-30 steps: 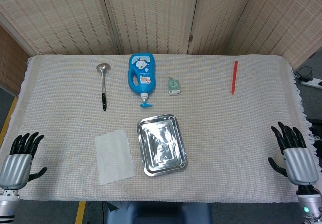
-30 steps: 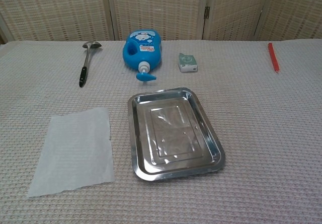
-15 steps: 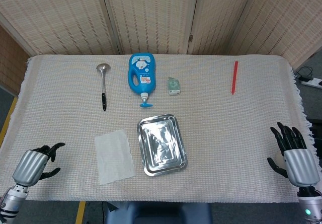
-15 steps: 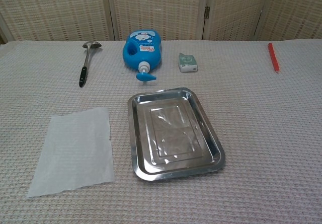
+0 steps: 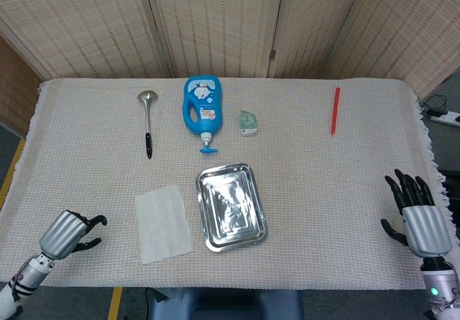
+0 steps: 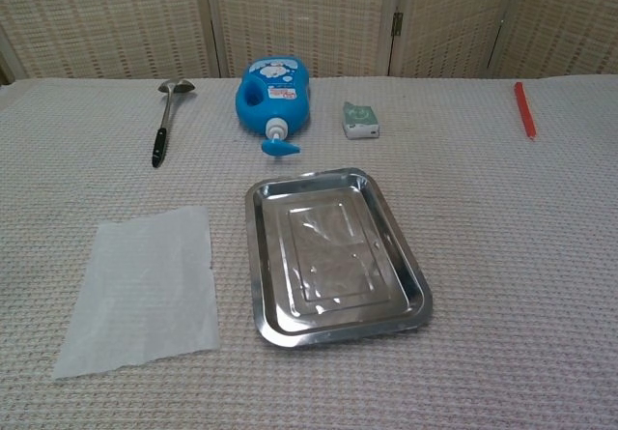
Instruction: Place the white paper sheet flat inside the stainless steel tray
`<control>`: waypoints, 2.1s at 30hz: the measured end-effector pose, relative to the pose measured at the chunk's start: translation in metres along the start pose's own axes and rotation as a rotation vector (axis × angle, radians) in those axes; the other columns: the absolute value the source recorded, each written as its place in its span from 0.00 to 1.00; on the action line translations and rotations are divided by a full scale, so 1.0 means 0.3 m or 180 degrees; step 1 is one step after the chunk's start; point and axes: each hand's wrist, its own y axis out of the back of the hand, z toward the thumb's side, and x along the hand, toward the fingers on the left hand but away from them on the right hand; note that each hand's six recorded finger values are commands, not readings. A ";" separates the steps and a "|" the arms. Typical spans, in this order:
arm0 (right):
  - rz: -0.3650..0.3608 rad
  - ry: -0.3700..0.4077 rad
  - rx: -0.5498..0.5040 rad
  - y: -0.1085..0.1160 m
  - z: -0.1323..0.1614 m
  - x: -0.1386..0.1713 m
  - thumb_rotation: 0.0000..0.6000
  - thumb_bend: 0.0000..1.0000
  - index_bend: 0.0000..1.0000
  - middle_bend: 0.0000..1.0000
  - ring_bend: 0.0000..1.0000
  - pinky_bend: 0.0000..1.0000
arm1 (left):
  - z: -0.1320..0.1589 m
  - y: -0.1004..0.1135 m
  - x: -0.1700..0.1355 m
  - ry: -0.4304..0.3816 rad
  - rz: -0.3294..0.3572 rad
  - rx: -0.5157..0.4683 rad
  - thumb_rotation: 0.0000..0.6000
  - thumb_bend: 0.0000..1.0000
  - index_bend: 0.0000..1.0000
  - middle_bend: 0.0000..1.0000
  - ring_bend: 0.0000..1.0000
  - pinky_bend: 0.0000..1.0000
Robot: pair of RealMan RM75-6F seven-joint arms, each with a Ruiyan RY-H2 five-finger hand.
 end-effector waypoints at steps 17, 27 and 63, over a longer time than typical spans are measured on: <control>0.0066 -0.0119 0.0042 -0.020 -0.029 -0.010 1.00 0.33 0.00 0.00 0.00 0.00 | 0.071 -0.140 0.093 -0.0289 -0.0288 -0.0165 1.00 0.24 0.49 1.00 1.00 1.00; -0.0006 -0.0131 0.0012 0.003 -0.036 -0.009 1.00 0.33 0.00 0.00 0.00 0.00 | 0.088 -0.186 0.142 -0.0283 -0.0375 -0.0216 1.00 0.24 0.48 1.00 1.00 1.00; -0.0138 -0.0177 -0.0099 0.051 -0.057 0.014 1.00 0.32 0.00 0.00 0.00 0.00 | 0.174 -0.255 0.252 -0.0345 -0.0411 -0.0598 1.00 0.25 0.45 1.00 0.99 1.00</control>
